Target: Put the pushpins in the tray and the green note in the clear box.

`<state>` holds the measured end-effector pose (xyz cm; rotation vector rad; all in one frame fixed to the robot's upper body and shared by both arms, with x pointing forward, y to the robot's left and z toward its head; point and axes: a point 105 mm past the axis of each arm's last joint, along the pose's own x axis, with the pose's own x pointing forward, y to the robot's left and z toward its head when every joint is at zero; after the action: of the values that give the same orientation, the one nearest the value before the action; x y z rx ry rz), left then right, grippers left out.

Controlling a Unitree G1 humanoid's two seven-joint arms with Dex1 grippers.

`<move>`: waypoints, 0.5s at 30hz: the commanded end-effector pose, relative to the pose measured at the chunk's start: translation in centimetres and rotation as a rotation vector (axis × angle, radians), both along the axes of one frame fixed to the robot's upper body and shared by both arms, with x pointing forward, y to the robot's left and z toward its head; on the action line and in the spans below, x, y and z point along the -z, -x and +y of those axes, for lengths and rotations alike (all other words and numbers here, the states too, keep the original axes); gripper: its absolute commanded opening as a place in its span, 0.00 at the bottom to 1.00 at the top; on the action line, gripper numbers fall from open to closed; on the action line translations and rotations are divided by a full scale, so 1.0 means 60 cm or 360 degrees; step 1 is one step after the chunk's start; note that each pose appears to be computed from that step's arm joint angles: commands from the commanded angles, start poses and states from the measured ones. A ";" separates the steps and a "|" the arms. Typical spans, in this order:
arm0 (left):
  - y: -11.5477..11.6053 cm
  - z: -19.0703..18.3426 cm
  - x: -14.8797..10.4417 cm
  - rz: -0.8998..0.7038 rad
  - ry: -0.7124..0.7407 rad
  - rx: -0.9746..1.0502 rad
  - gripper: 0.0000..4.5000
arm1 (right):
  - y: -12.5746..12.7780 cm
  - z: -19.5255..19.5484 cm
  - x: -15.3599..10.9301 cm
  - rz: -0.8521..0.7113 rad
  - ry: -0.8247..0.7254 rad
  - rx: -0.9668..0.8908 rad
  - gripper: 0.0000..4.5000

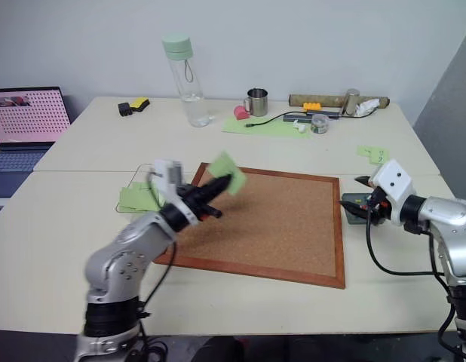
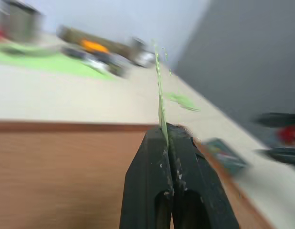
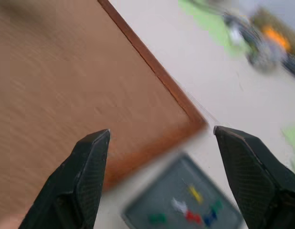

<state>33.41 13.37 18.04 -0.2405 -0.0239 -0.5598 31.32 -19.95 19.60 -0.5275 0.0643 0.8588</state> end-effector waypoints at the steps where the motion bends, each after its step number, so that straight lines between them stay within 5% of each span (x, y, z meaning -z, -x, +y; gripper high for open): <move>1: -0.004 0.076 -0.041 -0.0186 -0.0231 -0.0347 0.00 | 0.036 0.058 -0.066 -0.0015 -0.0132 -0.0304 0.80; 12: -0.034 0.180 -0.023 -0.0085 -0.0650 -0.0760 0.00 | 0.058 0.128 -0.108 0.0045 -0.0198 -0.0577 0.80; 15: -0.035 0.190 -0.021 -0.0083 -0.0687 -0.0811 0.10 | 0.057 0.128 -0.108 0.0048 -0.0197 -0.0569 0.81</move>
<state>35.48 24.43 17.74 0.1507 0.0427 -0.0823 28.32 -12.61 24.84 -0.3900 -0.0082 1.2024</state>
